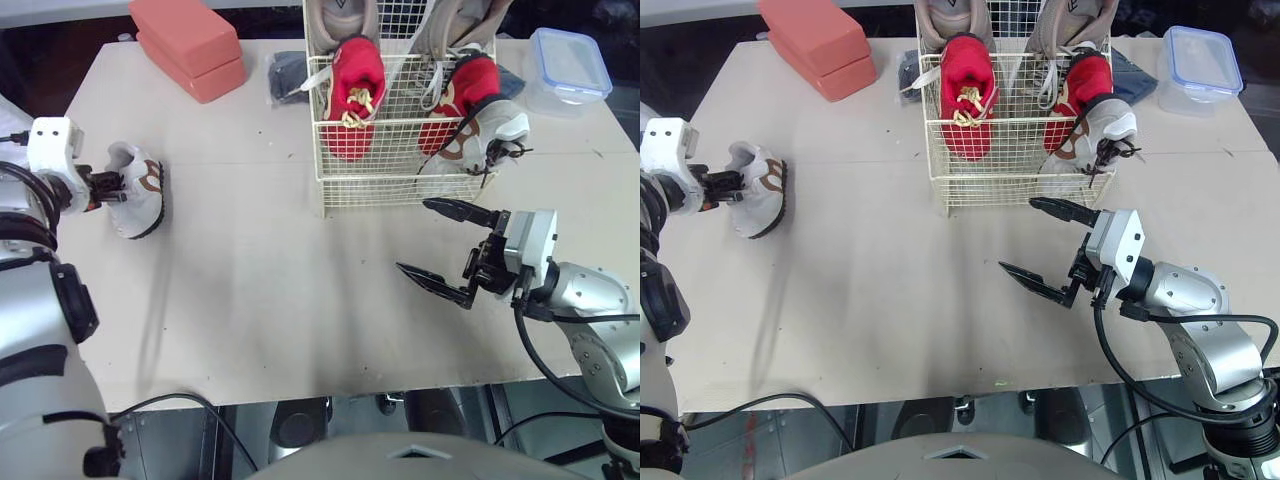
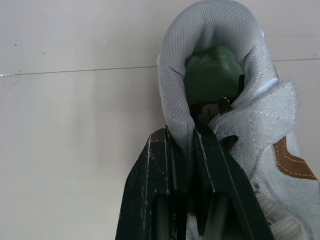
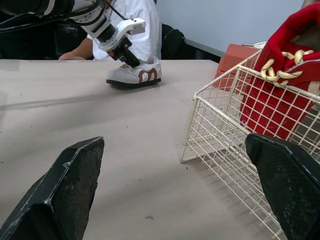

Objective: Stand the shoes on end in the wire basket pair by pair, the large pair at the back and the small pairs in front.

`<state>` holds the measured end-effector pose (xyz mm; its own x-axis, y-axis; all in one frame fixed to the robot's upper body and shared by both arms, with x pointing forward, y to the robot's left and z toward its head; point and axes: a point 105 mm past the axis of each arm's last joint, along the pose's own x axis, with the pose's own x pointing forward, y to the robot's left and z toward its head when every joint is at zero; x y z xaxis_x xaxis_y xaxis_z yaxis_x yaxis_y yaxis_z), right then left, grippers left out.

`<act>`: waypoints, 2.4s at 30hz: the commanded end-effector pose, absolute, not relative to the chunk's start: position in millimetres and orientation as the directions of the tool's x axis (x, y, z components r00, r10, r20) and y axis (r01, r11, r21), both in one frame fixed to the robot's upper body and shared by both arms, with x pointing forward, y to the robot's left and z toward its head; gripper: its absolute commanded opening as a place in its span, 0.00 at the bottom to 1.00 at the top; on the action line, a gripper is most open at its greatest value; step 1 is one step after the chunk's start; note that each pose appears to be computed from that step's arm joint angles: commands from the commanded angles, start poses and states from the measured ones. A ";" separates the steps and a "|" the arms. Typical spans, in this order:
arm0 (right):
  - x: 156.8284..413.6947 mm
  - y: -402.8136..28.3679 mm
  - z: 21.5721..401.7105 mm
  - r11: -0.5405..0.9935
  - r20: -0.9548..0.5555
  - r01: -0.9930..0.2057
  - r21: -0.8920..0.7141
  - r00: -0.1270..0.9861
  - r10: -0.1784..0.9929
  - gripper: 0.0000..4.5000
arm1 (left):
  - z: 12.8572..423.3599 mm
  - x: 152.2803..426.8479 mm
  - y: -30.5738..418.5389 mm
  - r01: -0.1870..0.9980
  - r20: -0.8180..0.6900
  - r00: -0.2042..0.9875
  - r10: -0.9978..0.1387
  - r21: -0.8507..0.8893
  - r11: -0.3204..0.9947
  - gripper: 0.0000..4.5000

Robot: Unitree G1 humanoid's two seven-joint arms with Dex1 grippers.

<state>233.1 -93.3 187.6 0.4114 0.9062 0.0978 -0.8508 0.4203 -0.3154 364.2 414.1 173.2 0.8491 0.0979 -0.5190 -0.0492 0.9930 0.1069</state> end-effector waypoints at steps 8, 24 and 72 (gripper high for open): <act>228.0 -91.5 201.5 0.425 0.158 -0.839 -0.340 0.395 0.905 1.00 | 215.4 365.3 420.9 -0.110 -0.338 0.938 0.081 -0.068 0.992 0.02; 238.1 -81.7 239.9 0.476 0.335 -0.853 -0.216 0.393 0.856 1.00 | 372.1 361.1 277.9 0.372 0.574 0.743 -0.345 0.074 0.925 0.02; 289.9 -38.3 243.9 0.580 0.299 -0.812 0.072 0.572 0.764 0.30 | 274.8 291.3 94.1 0.609 0.745 0.518 -0.421 0.024 0.793 0.00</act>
<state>291.3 -36.5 233.6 0.5787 0.7713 0.2649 -0.8109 0.5788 0.0861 305.5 98.1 260.0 0.5849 -0.4051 0.7026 0.5756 0.8177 -0.0077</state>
